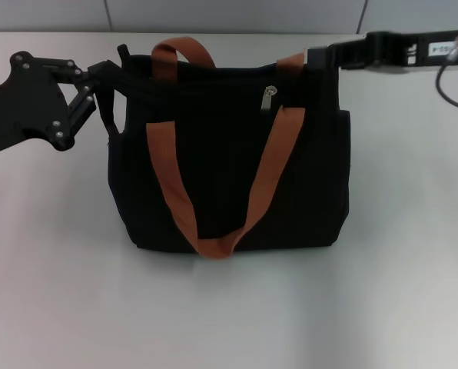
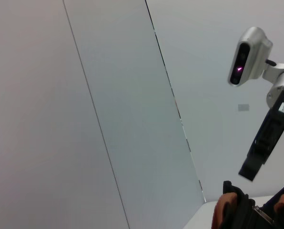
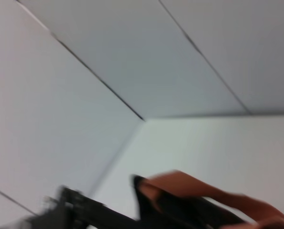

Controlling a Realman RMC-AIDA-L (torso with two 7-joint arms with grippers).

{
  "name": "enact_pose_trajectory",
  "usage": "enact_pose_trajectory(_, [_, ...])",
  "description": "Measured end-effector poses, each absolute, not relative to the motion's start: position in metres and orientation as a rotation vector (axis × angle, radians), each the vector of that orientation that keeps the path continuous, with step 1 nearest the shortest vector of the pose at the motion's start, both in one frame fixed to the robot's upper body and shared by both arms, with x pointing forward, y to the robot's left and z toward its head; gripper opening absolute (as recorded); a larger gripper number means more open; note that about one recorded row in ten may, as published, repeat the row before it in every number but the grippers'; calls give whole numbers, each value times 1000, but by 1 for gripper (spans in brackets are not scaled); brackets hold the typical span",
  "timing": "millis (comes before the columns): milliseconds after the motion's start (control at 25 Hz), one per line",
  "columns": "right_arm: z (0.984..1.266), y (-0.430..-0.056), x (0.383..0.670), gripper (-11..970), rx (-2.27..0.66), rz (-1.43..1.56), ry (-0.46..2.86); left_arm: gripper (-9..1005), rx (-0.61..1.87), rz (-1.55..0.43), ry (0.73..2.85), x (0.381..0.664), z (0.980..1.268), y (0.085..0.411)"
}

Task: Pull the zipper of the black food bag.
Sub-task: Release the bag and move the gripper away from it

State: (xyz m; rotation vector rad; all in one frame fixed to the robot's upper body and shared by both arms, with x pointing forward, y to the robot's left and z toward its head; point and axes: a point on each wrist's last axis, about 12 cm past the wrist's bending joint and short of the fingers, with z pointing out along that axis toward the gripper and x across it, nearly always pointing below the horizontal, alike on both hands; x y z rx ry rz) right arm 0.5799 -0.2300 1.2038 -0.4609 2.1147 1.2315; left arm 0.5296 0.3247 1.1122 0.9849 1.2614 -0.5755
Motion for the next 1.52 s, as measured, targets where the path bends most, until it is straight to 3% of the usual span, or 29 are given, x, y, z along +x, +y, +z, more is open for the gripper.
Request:
enact_pose_trajectory(320, [1196, -251, 566, 223, -577, 1346, 1822, 23, 982, -586, 1265, 528, 1111, 323])
enact_pose_trajectory(560, [1184, -258, 541, 496, -877, 1352, 1411, 23, 972, -608, 1273, 526, 1109, 321])
enact_pose_trajectory(680, [1179, -259, 535, 614, -923, 1333, 1361, 23, 970, -612, 1276, 526, 1109, 322])
enact_pose_trajectory(880, [1145, -264, 503, 740, -1045, 1236, 1173, 23, 959, -632, 1291, 526, 1109, 322])
enact_pose_trajectory(920, [1128, -267, 489, 762, -1062, 1204, 1141, 23, 957, -635, 1294, 526, 1109, 322])
enact_pose_trajectory(1360, [1057, -266, 450, 762, -1108, 1194, 1399, 23, 946, -658, 1313, 526, 1110, 324])
enact_pose_trajectory(1520, [1052, -265, 449, 762, -1106, 1182, 1414, 23, 943, -662, 1315, 526, 1109, 324])
